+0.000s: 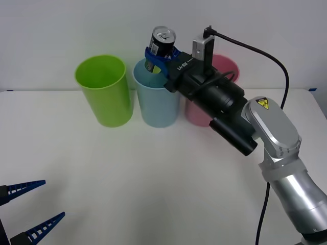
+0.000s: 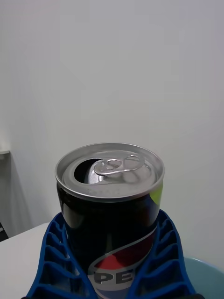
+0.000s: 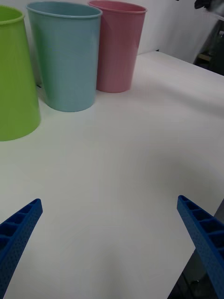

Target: Put cans in the blue bin and PET bottles in the pink bin and trash in the green bin.

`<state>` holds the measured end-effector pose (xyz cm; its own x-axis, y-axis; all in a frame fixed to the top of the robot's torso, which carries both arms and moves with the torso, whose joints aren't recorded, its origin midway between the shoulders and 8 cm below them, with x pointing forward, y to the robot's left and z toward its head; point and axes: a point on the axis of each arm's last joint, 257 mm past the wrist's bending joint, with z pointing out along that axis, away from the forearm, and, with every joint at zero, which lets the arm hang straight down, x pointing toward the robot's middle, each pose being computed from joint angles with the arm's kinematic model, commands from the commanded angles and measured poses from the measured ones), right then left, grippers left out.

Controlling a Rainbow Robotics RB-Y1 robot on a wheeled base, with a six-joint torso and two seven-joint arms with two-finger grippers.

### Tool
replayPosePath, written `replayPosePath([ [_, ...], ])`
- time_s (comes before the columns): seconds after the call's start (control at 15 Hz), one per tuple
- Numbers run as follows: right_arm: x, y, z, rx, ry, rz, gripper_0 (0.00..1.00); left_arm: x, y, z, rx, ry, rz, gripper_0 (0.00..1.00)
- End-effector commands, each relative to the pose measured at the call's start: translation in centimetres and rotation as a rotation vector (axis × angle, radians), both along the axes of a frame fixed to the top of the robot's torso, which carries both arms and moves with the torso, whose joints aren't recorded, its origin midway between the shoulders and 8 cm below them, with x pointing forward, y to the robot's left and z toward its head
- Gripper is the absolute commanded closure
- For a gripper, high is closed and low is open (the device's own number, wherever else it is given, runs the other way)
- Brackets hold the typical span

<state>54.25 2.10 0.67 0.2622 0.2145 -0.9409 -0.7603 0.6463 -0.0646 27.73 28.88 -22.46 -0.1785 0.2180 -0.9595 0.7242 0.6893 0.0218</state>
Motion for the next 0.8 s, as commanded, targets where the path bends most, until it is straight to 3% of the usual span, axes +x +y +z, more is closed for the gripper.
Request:
replayPosePath([
  [0.07,2.0,0.5,-0.3,-0.044,0.026,-0.020,1.00,0.0,0.0,0.0,0.000,0.000,0.000,0.00],
  [0.8,9.3,2.2,-3.8,-0.246,0.106,-0.099,1.00,0.0,0.0,0.0,0.000,0.000,0.000,0.00],
])
